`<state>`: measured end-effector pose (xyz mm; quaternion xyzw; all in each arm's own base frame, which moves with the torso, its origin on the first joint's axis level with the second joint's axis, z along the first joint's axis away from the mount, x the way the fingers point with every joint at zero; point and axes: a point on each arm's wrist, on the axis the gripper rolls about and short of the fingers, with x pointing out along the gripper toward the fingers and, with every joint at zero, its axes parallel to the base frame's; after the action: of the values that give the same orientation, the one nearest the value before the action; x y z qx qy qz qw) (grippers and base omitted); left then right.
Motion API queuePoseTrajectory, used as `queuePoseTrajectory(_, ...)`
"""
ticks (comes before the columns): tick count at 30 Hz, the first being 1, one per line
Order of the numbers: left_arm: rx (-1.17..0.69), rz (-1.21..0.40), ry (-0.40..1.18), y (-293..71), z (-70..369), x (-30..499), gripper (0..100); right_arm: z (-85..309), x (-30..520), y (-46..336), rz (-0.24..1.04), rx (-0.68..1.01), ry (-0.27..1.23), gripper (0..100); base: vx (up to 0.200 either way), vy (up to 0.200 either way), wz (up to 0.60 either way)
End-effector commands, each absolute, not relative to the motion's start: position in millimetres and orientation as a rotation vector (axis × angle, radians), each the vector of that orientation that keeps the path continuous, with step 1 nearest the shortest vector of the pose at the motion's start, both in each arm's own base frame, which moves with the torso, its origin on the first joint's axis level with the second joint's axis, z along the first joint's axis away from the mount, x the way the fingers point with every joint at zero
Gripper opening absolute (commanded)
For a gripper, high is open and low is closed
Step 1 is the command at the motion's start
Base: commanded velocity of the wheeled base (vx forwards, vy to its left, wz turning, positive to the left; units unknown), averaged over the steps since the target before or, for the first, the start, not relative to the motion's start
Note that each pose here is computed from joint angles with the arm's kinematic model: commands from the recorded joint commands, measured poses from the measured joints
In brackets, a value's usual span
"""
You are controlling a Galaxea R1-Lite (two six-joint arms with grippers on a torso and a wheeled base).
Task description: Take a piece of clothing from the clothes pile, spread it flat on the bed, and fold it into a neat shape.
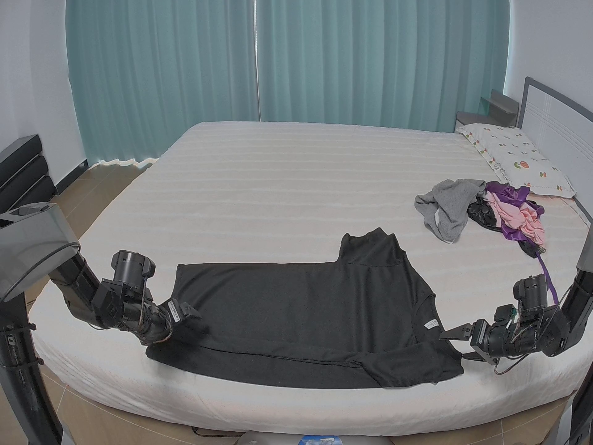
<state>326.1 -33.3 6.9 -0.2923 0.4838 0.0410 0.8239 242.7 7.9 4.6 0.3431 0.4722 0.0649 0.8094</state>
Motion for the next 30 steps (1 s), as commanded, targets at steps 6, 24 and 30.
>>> queuePoseTrajectory(6,-0.740,0.129,0.919,-30,22,368,100,-2,246,8,0.142,0.730,0.997,100,0.000,0.000,0.00)
queuePoseTrajectory(24,-0.919,0.233,0.836,1,16,391,100,-9,247,8,0.148,0.722,0.940,100,0.000,0.000,0.00)
queuePoseTrajectory(30,-0.698,0.028,0.898,0,6,371,100,-9,247,8,0.149,0.719,0.939,100,0.000,0.000,0.00)
